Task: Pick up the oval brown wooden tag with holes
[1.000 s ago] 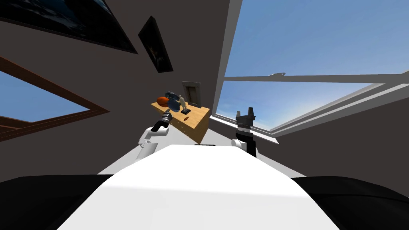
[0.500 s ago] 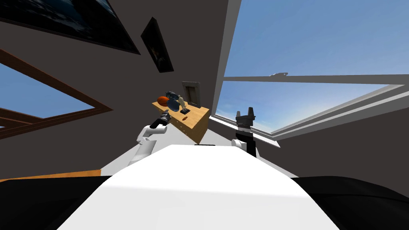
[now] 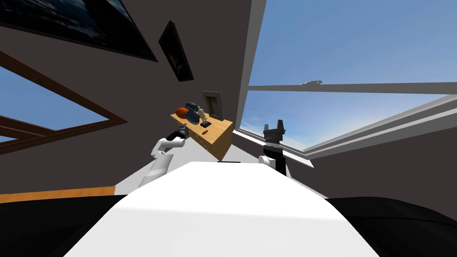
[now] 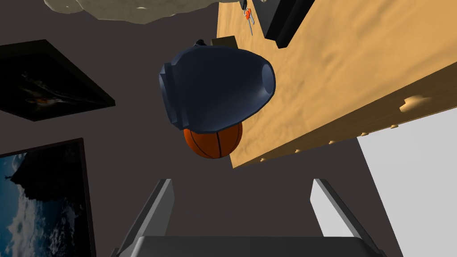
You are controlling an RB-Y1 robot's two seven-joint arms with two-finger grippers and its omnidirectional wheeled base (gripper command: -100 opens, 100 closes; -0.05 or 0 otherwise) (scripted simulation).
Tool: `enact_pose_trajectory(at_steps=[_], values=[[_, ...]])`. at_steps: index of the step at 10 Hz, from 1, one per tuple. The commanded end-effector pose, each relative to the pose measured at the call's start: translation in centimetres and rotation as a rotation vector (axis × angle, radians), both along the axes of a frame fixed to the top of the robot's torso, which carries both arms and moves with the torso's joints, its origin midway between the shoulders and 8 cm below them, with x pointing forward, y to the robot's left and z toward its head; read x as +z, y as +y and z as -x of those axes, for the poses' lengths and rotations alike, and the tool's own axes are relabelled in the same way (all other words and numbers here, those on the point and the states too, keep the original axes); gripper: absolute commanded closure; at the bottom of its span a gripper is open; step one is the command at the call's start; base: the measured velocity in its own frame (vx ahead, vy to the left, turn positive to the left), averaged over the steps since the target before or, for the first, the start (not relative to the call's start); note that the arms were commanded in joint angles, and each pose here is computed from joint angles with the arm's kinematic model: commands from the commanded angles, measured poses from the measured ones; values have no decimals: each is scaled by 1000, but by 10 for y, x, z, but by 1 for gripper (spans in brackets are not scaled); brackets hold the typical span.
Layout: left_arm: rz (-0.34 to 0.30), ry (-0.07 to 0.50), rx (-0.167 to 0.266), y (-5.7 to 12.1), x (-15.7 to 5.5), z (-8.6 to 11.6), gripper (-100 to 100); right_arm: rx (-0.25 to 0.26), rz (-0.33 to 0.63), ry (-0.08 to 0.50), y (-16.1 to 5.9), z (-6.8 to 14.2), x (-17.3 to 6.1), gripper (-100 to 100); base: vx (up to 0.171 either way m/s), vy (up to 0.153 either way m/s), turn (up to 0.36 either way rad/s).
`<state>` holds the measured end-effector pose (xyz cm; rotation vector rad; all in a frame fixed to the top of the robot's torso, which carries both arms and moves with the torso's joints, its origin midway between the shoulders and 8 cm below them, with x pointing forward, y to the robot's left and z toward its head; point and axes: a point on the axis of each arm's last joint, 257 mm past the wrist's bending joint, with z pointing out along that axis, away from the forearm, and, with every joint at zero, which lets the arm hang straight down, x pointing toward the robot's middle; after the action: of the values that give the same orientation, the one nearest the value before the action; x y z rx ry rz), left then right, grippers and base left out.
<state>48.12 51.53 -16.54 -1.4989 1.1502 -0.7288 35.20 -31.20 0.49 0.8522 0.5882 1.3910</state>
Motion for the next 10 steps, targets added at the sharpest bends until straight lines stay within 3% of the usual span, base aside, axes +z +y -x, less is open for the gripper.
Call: enact_pose_trajectory(at_steps=[1, 2, 5, 10], values=[[21, 39, 29, 10, -8, 4, -100, 0, 0, 0, 0, 0, 0, 0, 29, -77, 59], [24, 49, 34, 11, -11, 5, -100, 0, 0, 0, 0, 0, 0, 0, 18, -40, 4], [90, 119, 106, 39, -23, 6, -100, 0, 0, 0, 0, 0, 0, 0, 17, -83, 51], [144, 218, 172, 55, -44, 18, -100, 0, 0, 0, 0, 0, 0, 0, 28, -64, 24]])
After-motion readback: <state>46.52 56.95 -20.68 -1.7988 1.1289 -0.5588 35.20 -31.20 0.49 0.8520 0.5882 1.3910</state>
